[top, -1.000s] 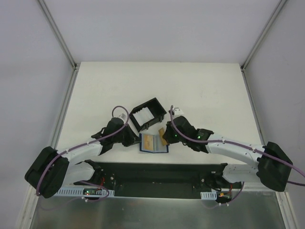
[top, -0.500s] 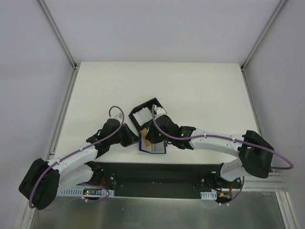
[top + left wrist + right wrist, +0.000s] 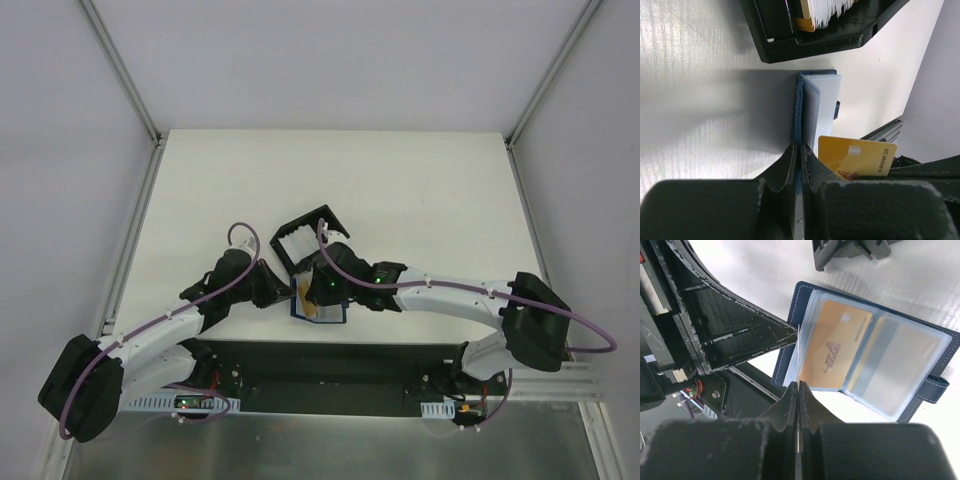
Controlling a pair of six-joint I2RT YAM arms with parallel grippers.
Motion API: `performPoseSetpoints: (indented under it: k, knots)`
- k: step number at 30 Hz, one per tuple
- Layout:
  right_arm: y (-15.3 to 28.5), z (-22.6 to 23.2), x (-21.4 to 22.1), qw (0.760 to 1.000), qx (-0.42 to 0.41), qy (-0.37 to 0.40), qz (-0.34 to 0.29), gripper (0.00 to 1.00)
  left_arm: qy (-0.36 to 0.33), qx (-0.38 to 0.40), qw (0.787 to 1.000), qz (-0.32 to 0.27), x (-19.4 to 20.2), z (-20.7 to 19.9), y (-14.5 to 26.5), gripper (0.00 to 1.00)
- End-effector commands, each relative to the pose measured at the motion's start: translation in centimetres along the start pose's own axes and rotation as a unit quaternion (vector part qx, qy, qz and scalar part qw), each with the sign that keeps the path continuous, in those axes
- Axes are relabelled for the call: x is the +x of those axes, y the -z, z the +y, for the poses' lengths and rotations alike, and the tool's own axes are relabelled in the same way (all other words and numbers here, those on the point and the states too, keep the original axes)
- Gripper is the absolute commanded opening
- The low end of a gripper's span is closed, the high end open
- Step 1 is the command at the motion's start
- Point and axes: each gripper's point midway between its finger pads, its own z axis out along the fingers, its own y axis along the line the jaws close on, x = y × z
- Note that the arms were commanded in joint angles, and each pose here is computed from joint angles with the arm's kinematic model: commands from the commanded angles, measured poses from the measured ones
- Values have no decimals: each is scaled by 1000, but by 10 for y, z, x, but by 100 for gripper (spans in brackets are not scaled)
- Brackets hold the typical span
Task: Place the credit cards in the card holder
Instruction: Insert the credit card into the card holder.
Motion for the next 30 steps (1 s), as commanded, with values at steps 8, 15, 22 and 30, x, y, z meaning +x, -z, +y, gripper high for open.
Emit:
performPoseSetpoints:
  k: [8,15,22,30]
  knots:
    - [4,3,-2,999,37,-33,13,0,-1,-1,1000,-15,-5,2,1,0]
    - [0,2,1,998,50,-29,26,0,-2,-1,1000,-13,-4,1,1,0]
    - [6,-5,-2,995,99,7,27,0,-2,0,1000,-14,-5,1,1,0]
    - [8,-2,0,991,120,40,38,1,-4,2,1000,-11,-4,0,2,0]
